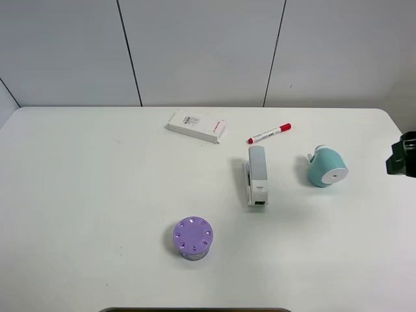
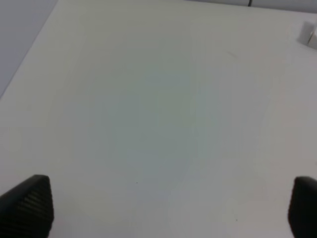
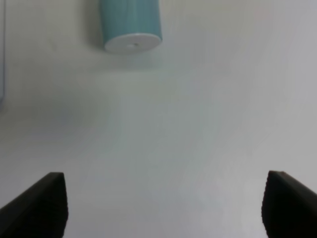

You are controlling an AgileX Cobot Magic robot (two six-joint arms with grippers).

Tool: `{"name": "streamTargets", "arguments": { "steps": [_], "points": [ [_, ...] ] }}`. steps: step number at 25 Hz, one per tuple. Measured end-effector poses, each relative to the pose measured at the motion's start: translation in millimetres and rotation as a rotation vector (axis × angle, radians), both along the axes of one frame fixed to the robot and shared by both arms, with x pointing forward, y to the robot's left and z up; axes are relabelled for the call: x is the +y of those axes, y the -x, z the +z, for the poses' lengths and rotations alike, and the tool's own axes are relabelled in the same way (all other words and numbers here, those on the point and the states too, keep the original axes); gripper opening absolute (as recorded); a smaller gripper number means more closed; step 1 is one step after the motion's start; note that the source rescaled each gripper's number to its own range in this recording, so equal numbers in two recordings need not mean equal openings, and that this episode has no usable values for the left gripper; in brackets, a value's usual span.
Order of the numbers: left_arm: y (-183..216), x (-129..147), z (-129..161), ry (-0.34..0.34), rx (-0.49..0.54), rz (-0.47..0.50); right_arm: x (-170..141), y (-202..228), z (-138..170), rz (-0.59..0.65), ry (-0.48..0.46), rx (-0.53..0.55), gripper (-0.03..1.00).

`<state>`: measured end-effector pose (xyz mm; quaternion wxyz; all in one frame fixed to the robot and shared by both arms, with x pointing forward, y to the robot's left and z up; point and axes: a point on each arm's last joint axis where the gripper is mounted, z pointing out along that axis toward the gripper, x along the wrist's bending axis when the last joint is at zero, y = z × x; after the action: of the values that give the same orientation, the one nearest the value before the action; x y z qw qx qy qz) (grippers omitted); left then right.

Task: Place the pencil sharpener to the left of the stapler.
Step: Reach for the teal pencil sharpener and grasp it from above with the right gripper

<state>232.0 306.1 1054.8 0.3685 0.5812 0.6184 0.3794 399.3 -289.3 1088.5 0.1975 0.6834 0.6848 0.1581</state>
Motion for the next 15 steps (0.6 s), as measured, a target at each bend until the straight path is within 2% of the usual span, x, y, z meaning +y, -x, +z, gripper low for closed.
{"name": "streamTargets", "arguments": {
  "steps": [5,9,15],
  "points": [
    [0,0,0,0.0,0.0,0.0,1,-10,5,-0.001,0.001,0.008,0.61],
    [0,0,0,0.0,0.0,0.0,2,-20,21,-0.007,0.002,0.014,0.61],
    [0,0,0,0.0,0.0,0.0,5,-47,32,0.008,0.024,0.093,0.61]
  ]
}}
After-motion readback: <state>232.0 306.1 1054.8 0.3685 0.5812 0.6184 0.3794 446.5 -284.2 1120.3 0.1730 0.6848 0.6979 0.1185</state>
